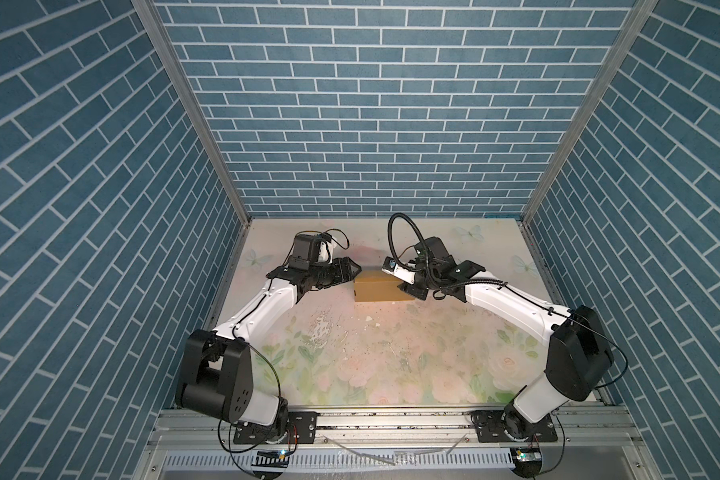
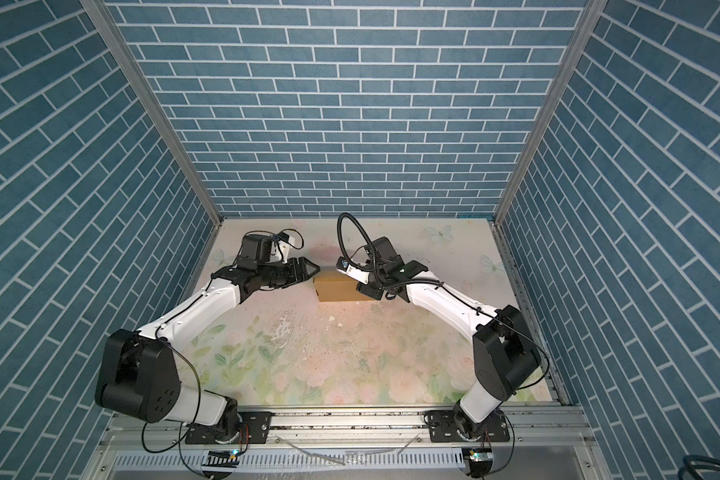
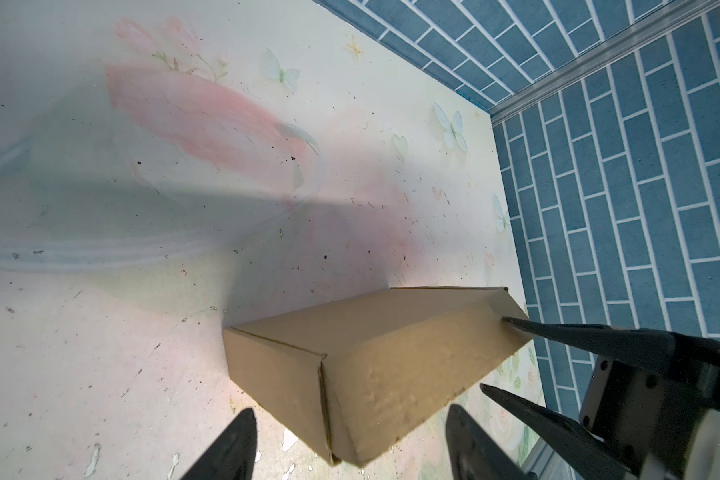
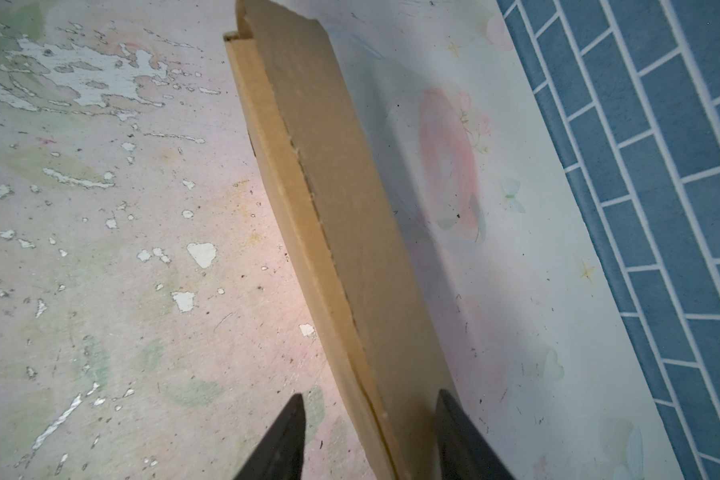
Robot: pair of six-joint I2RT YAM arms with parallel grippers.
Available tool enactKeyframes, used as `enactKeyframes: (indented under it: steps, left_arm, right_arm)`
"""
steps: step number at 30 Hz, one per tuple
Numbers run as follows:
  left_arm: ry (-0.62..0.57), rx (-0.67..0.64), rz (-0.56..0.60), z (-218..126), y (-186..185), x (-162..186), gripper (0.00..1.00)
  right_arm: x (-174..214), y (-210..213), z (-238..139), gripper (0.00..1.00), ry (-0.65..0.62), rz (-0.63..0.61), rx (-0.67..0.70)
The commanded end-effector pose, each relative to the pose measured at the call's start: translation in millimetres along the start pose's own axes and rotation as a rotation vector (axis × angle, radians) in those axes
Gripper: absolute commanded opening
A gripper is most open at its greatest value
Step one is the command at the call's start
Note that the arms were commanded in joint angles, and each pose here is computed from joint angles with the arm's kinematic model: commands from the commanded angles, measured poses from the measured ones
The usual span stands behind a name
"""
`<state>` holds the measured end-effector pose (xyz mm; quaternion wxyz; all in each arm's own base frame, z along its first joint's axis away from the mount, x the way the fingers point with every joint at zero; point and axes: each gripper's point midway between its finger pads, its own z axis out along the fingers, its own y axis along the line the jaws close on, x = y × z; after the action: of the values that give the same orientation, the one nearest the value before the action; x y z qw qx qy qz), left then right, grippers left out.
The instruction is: Fold the paper box
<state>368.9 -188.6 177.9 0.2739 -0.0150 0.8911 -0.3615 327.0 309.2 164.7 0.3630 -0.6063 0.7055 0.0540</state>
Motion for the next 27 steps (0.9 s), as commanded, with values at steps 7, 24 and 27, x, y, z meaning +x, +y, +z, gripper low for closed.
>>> enactKeyframes:
  steps: [7, 24, 27]
  left_arm:
    - [-0.006, 0.021, -0.005, 0.7, 0.3, 1.4, 0.71]
    - [0.032, 0.015, -0.024, 14.1, 14.7, 16.8, 0.71]
    - [0.043, 0.009, -0.035, 20.6, 21.6, 21.6, 0.70]
  right_arm:
    - [13.8, 7.9, 19.7, 0.43, 0.045, -0.040, -0.006]
    - [11.1, 6.3, 28.0, 0.38, 0.050, -0.022, -0.019]
    - [11.2, 5.9, 27.1, 0.38, 0.051, -0.017, -0.018]
